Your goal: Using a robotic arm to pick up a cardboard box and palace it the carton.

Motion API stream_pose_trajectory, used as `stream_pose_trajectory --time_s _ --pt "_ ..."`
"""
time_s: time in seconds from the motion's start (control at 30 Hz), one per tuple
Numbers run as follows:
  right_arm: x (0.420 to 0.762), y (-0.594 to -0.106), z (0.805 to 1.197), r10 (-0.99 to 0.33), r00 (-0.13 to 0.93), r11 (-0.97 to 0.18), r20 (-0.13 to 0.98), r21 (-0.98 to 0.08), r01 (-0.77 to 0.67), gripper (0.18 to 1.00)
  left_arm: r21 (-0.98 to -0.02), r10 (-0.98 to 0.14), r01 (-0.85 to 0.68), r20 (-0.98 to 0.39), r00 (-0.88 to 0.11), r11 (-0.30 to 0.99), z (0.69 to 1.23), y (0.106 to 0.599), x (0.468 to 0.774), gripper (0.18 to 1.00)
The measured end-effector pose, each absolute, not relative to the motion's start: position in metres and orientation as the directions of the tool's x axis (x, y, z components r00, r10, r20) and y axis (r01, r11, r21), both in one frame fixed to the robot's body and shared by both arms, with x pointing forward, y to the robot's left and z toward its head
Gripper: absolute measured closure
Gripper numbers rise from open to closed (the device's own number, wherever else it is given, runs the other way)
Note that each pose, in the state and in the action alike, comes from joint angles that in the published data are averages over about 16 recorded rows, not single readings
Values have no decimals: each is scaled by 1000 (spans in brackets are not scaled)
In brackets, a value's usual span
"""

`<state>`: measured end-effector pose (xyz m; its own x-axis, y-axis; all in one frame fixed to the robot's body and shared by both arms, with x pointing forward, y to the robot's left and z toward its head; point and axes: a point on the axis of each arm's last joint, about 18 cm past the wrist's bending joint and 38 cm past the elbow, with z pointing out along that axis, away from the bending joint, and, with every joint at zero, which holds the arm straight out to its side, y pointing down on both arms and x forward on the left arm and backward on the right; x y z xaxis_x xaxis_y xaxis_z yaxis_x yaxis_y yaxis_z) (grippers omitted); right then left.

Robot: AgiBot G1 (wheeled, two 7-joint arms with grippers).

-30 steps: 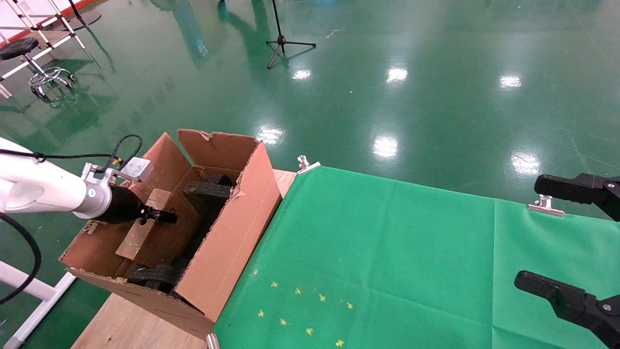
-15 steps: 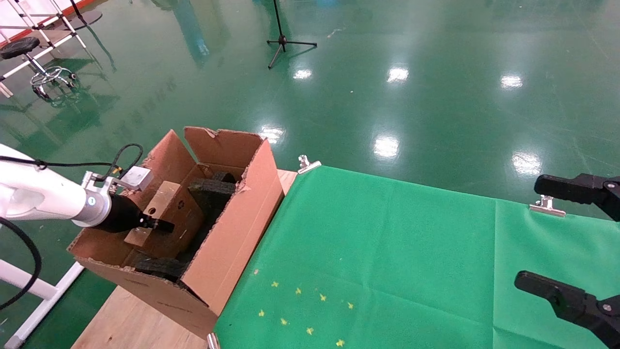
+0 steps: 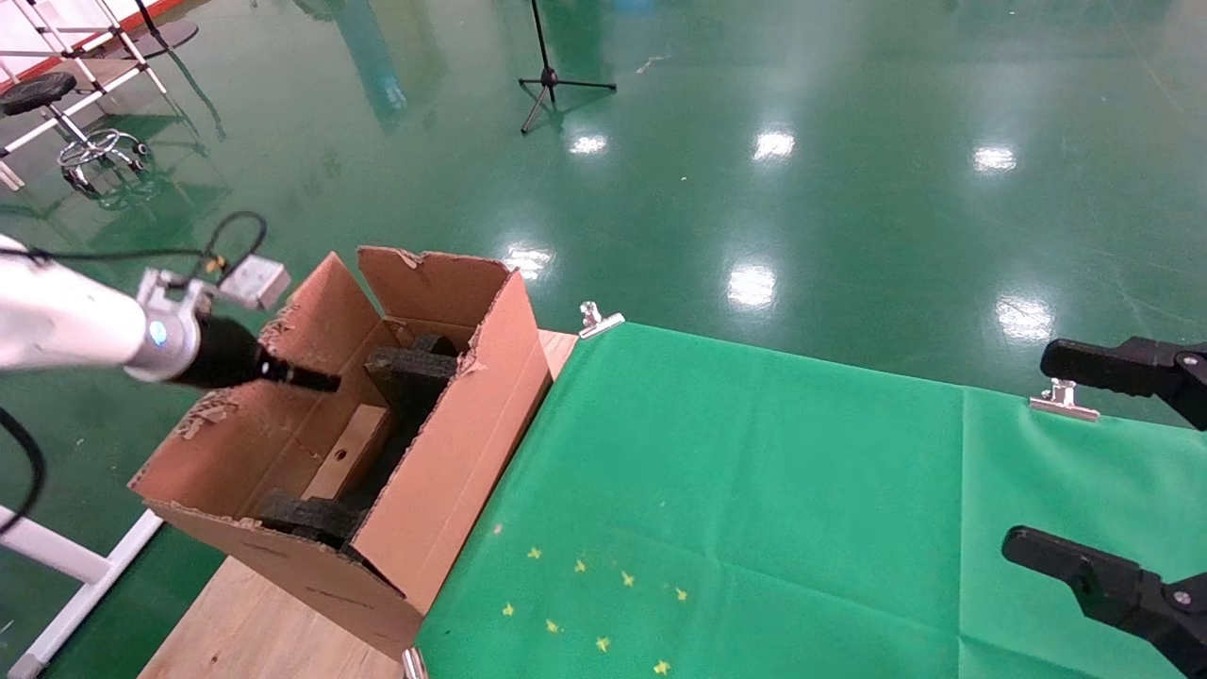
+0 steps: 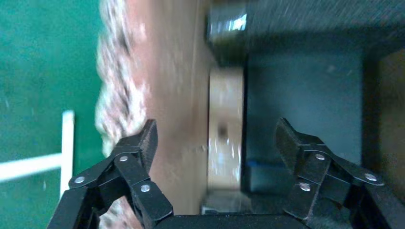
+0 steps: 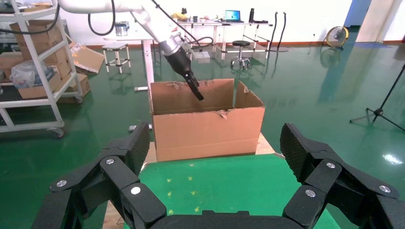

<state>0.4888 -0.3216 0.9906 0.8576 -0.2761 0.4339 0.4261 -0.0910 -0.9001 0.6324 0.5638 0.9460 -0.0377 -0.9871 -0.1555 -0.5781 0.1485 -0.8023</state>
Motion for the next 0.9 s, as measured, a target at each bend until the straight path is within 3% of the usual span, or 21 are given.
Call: stream_pose_trajectory --time_s 0.23,0.47,0.63,0.9 --pt "489 -322 991 -276 858 -91 434 -900 426 178 -830 -948 -501 -94 -305 244 986 530 597 237" --pt "489 -322 991 -276 858 -91 434 -900 426 178 -842 -834 -401 -98 -542 360 1010 494 550 195" --pt "489 -322 991 -277 858 -91 434 -900 426 178 -843 -782 -354 -118 -612 405 1014 480 533 185" --pt "489 -322 991 -277 858 -91 434 -900 426 178 -844 -762 -334 -127 -635 419 1013 474 532 184"
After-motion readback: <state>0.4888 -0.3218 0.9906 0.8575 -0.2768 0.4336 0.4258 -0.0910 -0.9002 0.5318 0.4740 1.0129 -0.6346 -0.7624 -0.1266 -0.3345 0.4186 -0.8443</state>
